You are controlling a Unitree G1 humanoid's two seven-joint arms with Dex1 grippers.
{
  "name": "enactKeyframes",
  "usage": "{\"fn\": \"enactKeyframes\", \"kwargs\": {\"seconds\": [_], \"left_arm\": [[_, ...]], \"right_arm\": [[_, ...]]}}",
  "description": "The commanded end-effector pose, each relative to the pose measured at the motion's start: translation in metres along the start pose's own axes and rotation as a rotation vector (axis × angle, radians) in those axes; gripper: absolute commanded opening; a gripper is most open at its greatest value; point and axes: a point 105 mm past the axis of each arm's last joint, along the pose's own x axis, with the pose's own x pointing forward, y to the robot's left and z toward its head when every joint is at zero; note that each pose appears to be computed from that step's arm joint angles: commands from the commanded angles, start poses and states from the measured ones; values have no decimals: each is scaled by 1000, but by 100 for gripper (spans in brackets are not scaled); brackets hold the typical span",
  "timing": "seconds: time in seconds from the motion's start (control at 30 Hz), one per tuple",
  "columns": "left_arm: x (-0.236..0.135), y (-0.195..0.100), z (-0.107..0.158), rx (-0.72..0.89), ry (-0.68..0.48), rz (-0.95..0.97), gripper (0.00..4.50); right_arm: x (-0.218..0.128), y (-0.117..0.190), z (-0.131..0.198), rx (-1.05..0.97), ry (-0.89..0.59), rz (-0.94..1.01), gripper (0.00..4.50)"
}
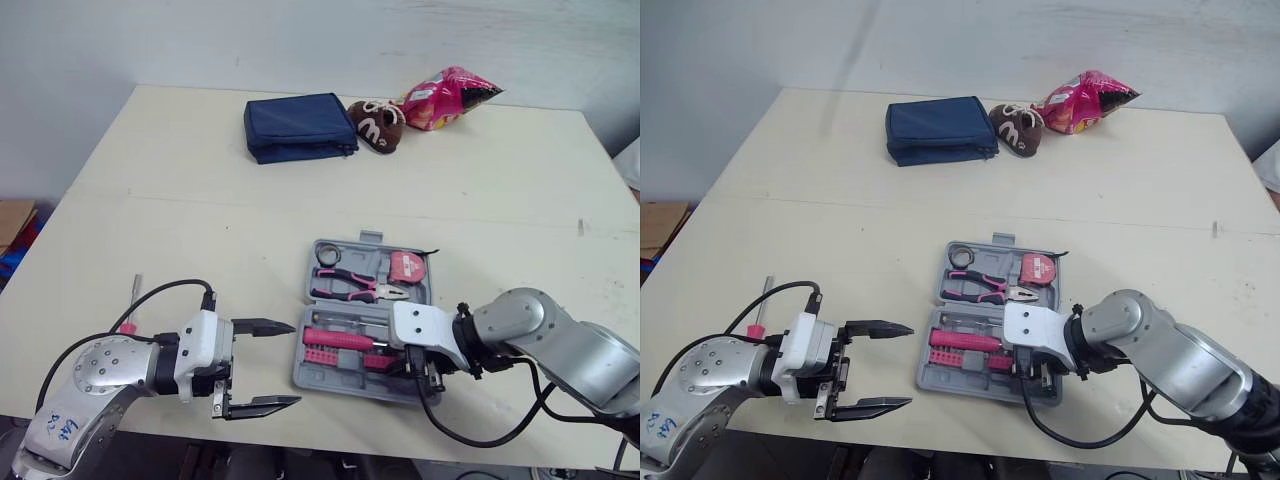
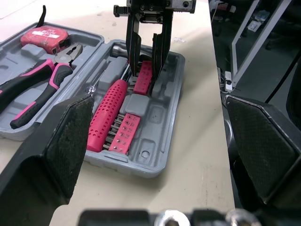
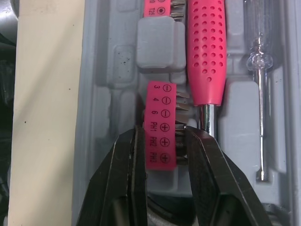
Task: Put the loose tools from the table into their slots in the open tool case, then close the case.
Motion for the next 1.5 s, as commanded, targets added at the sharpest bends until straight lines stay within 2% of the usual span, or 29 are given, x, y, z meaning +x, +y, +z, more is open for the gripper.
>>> {"fn": "enactKeyframes", "kwargs": {"seconds": [0.03,0.47,1.13,1.2,1.23,1.33,1.5], "left_arm": [[-1,-2,10,42,-8,-4,450],[-2,0,8,41,-1,7,450],[0,2,8,37,-4,10,450],[-1,2,7,35,-4,14,450],[-1,2,7,35,-4,15,450],[0,2,7,33,-7,22,450],[-3,1,6,23,-3,33,450]], "right_arm": [[5,10,8,-36,-15,37,80],[4,19,20,-33,-60,94,80],[9,13,20,26,-46,56,80],[8,15,20,29,-49,68,186],[7,16,20,28,-50,74,215],[1,17,29,3,-116,82,352],[-24,19,30,-27,-209,93,352]]}}
